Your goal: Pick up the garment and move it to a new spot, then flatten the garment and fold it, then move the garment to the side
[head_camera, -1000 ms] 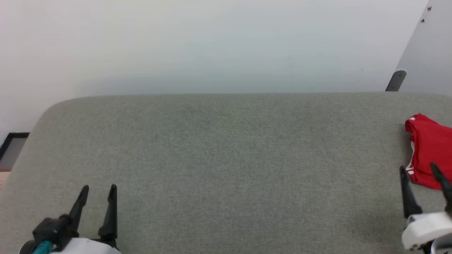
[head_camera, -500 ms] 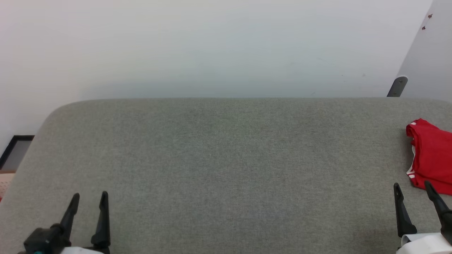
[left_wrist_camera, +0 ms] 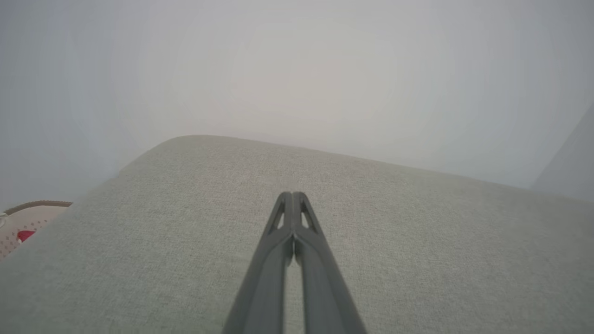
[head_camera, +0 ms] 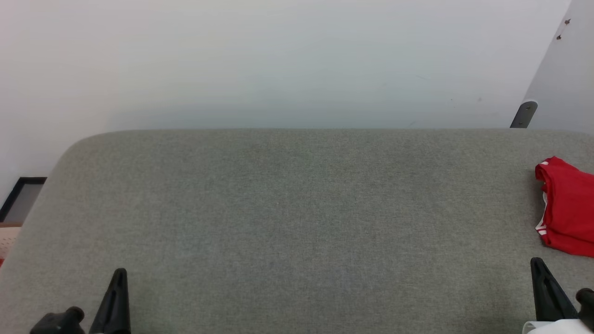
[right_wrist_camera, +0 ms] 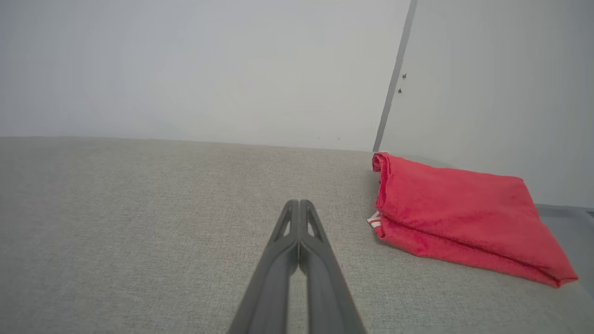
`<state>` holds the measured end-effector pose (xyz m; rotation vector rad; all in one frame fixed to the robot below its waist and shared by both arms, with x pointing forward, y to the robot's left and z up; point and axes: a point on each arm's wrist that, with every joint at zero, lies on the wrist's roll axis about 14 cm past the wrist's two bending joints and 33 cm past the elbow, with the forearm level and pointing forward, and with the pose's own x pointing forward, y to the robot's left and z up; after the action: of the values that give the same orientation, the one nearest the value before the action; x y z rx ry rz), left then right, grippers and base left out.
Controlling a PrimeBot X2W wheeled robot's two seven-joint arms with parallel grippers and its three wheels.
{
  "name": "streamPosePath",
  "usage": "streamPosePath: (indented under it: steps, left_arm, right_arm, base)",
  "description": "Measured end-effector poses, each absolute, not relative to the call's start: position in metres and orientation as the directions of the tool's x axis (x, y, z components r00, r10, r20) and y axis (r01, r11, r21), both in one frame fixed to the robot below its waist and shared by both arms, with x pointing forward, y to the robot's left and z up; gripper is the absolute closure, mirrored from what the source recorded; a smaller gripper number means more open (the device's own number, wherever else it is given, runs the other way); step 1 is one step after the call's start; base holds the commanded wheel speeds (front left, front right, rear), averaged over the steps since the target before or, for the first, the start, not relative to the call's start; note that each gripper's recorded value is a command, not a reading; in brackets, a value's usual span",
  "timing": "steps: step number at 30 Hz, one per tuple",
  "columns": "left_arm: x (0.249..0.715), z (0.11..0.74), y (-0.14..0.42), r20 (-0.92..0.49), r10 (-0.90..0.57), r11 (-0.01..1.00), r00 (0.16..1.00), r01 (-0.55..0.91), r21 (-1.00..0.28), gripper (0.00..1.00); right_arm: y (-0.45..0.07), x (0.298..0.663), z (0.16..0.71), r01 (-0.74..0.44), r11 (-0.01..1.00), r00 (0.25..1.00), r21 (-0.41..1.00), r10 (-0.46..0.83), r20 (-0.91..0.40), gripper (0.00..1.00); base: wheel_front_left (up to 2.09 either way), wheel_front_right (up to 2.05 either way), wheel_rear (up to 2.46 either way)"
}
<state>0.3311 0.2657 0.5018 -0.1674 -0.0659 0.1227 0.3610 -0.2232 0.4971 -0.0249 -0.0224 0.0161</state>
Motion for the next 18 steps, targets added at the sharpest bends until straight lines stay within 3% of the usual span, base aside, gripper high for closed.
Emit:
streamPosePath:
  steps: [18]
  left_arm:
    - [0.3401, 0.4970, 0.2609, 0.011, 0.159, 0.870, 0.987, -0.135, -0.473, 1.00]
  right_arm:
    - [-0.2260, 0.3632, 0.4928, 0.046, 0.941, 0.999, 0.336, -0.046, -0.010, 1.00]
  base:
    - [0.00, 0.00, 0.00]
